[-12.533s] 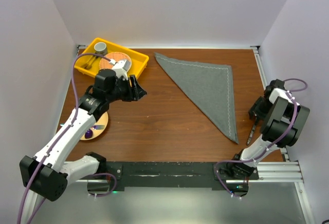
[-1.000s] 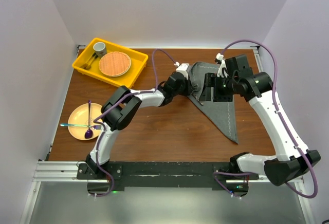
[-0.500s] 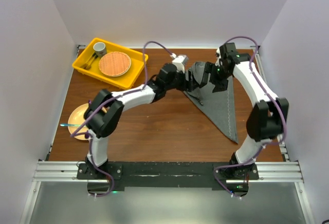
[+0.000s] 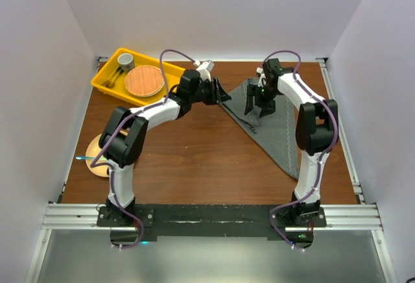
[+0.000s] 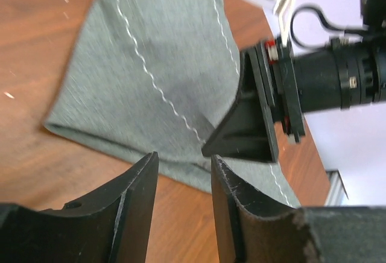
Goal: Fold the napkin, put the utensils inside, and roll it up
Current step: Fold the napkin
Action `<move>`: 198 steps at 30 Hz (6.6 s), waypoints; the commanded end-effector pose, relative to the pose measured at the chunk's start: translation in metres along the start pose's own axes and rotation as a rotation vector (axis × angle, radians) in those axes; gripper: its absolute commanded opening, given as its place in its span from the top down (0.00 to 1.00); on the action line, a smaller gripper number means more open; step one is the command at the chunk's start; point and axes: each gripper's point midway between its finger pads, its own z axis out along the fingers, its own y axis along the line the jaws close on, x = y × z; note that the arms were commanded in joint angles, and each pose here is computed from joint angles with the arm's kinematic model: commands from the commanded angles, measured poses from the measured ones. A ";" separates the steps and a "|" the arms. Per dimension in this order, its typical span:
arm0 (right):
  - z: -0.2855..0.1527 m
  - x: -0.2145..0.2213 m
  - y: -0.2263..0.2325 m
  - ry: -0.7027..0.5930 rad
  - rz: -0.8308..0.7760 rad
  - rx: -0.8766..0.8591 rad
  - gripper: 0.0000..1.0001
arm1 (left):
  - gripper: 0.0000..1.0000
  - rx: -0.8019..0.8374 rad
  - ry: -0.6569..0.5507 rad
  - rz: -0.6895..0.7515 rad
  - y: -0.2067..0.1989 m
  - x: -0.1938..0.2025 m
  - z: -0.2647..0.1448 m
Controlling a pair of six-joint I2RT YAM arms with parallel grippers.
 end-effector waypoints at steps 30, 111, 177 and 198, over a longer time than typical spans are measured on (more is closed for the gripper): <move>-0.012 0.022 0.011 -0.010 -0.017 -0.128 0.62 | 0.63 0.076 0.127 -0.107 0.002 0.016 0.046; 0.050 -0.201 0.000 -0.403 0.244 -0.493 0.87 | 0.79 0.059 0.164 -0.086 0.028 0.022 0.086; -0.045 0.244 -0.169 -0.246 1.225 0.408 0.78 | 0.56 0.077 0.058 -0.028 -0.104 0.013 -0.188; -0.120 0.044 -0.021 -0.449 0.078 0.084 1.00 | 0.56 -0.016 0.067 -0.106 -0.075 0.018 -0.165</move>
